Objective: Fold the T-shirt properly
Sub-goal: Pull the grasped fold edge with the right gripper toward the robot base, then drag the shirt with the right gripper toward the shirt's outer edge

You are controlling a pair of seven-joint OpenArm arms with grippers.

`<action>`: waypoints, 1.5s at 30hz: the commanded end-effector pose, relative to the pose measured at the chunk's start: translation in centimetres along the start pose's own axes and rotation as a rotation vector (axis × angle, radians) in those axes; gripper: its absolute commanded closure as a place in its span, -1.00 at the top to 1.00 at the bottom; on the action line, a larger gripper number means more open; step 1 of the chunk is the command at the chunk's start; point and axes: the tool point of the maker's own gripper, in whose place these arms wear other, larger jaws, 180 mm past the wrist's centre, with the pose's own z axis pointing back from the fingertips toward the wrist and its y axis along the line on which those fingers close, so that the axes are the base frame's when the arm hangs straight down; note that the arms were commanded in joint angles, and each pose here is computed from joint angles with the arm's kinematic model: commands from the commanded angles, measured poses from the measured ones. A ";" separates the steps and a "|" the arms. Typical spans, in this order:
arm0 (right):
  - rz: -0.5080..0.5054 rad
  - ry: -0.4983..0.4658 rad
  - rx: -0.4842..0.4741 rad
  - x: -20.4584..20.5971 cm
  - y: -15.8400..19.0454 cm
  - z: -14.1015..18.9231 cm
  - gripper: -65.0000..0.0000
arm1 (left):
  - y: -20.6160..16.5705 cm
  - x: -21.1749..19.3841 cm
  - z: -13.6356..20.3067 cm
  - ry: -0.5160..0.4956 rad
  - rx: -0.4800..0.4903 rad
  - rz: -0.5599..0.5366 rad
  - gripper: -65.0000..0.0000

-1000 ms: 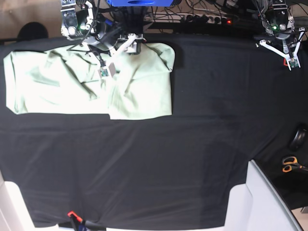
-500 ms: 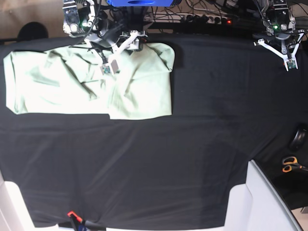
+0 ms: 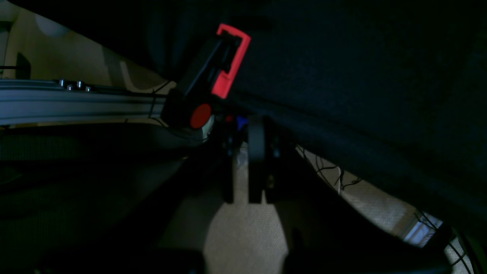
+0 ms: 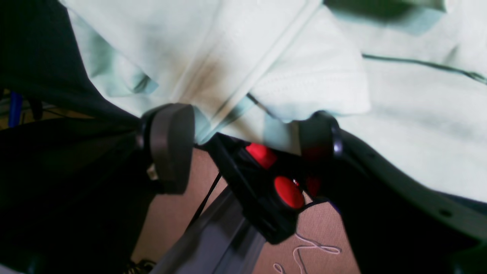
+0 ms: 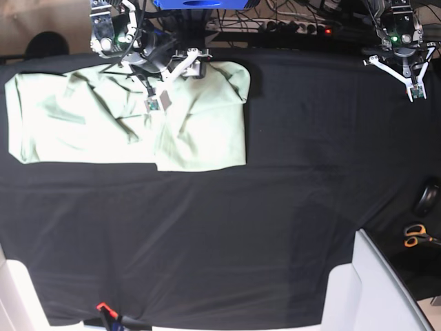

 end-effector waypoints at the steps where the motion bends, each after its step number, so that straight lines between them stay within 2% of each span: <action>1: 0.012 -0.027 0.037 0.8 1.4 0.2 0.25 | 1.0 0.9 0.1 -0.033 0.026 -0.013 -0.84; 8: 0.028 -0.030 0.045 1.2 1.7 0.1 0.25 | 0.9 0.9 0.1 -0.032 0.026 -0.012 -0.84; 10: 0.029 -0.029 0.046 1.2 1.8 0.1 0.18 | 0.9 0.9 0.1 -0.032 0.026 -0.012 -0.84; 12: 0.029 -0.029 0.046 1.2 1.8 0.1 -0.05 | 0.9 0.9 0.1 -0.032 0.026 -0.012 -0.84; 16: 0.027 -0.028 0.044 1.2 1.7 0.1 -0.73 | 0.9 0.8 0.0 -0.030 0.026 -0.012 -0.84; 18: 0.027 -0.027 0.044 1.2 1.7 0.1 -1.00 | 0.9 0.8 0.0 -0.030 0.026 -0.012 -0.84; 26: 0.030 -0.009 0.035 1.0 1.3 0.1 -1.00 | 0.9 0.8 0.1 -0.029 0.025 -0.011 -0.84; 30: 0.009 -0.012 0.006 1.1 0.0 0.3 -1.00 | 0.9 0.8 0.1 -0.029 0.025 -0.011 -0.84; 32: 0.030 0.012 -0.013 0.8 -0.9 0.6 -1.00 | 0.9 0.8 0.1 -0.029 0.025 -0.011 -0.84; 35: 0.045 -0.008 -0.023 1.7 -1.2 1.2 -1.00 | 0.9 0.8 0.1 -0.029 0.025 -0.011 -0.84; 38: 0.003 -0.039 -0.062 2.6 -2.1 1.8 -1.00 | 0.9 0.8 0.1 -0.029 0.025 -0.011 -0.84; 45: 0.014 -0.025 -0.095 2.8 -3.3 2.5 -1.00 | 0.9 0.8 0.1 -0.029 0.025 -0.011 -0.84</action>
